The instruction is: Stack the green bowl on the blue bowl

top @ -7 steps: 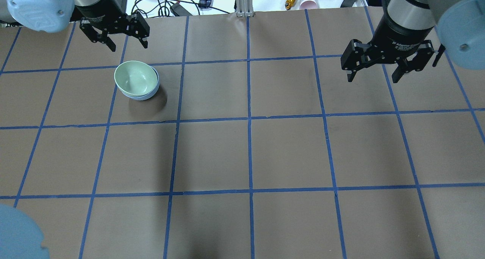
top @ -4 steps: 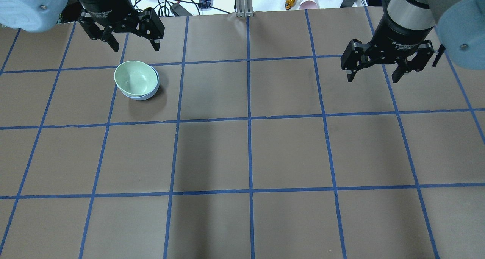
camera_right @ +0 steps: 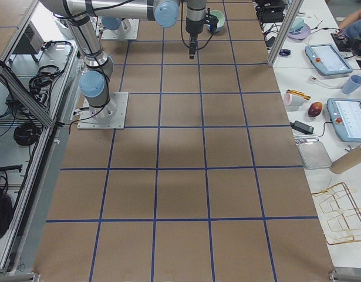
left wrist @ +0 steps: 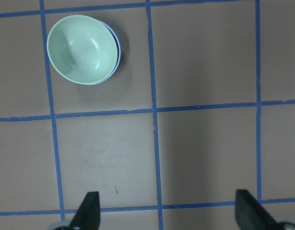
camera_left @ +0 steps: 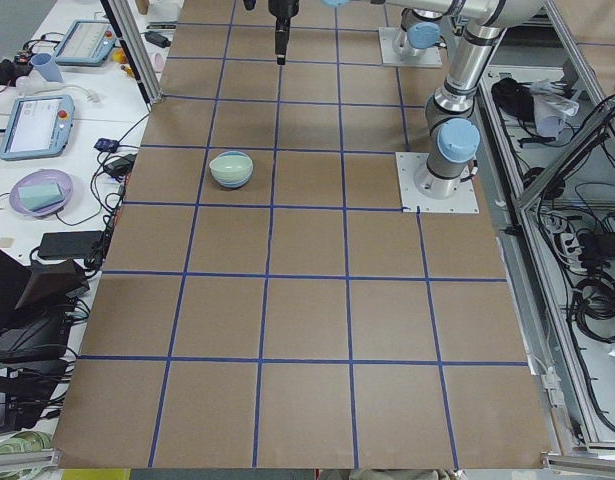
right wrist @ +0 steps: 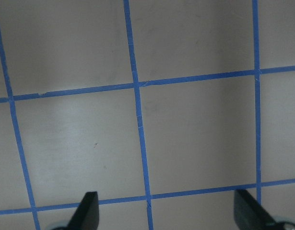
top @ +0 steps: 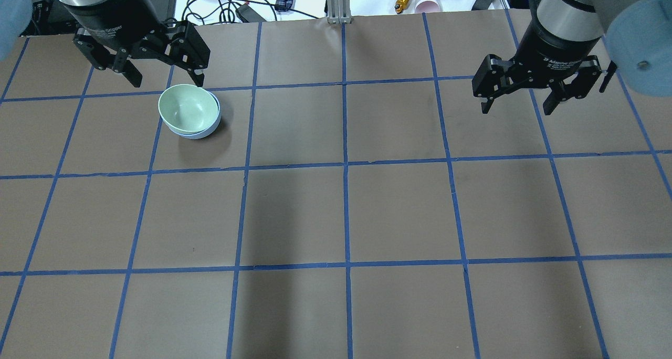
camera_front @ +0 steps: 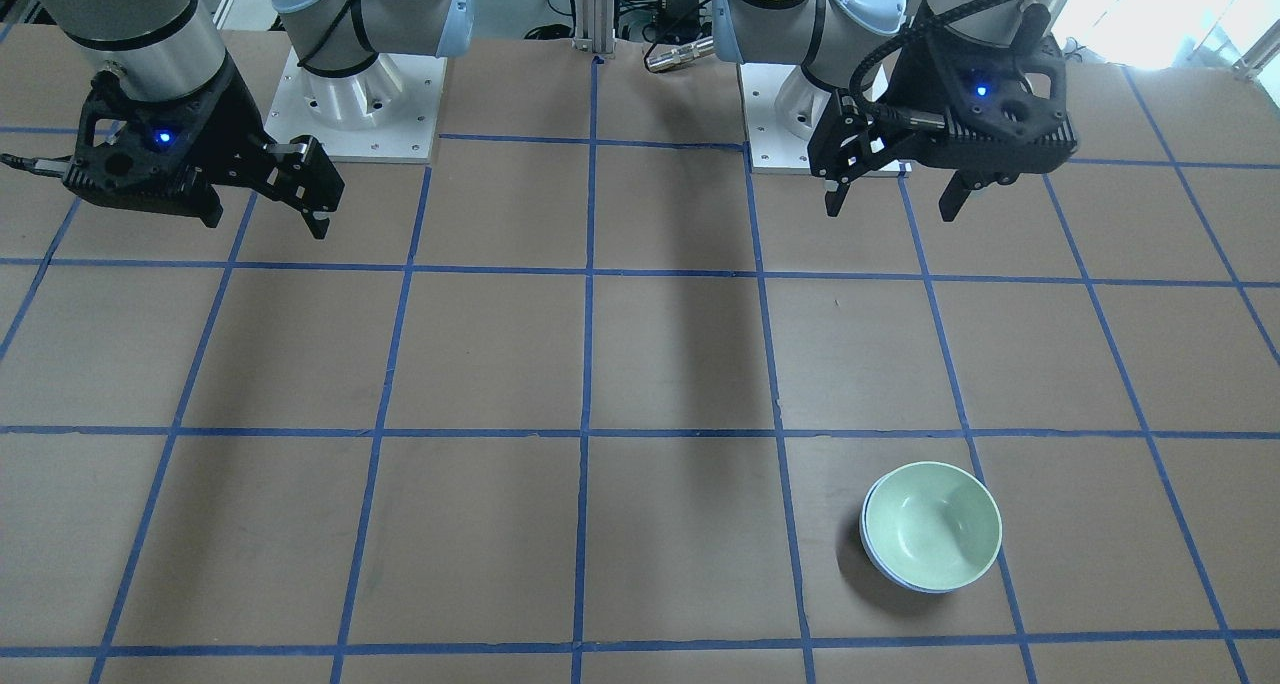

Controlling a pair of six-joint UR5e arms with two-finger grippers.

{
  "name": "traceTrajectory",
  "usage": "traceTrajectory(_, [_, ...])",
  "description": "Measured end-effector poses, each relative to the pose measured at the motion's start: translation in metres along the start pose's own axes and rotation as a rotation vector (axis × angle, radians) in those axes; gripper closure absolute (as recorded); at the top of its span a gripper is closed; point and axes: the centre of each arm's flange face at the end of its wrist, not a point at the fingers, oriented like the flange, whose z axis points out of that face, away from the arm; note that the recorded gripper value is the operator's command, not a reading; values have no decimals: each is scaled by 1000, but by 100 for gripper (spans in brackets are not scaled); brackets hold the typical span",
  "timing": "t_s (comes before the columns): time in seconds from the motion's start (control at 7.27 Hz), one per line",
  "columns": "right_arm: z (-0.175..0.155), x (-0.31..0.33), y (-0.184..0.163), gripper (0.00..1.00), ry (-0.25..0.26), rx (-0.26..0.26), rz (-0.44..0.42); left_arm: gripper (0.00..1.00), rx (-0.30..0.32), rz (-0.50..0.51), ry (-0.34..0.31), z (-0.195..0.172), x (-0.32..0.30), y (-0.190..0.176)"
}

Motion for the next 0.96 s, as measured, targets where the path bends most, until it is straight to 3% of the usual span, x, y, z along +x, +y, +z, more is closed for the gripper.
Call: traceTrajectory(0.96, [0,0,0,0,0,0,0,0,36,33,-3,7,-11,4])
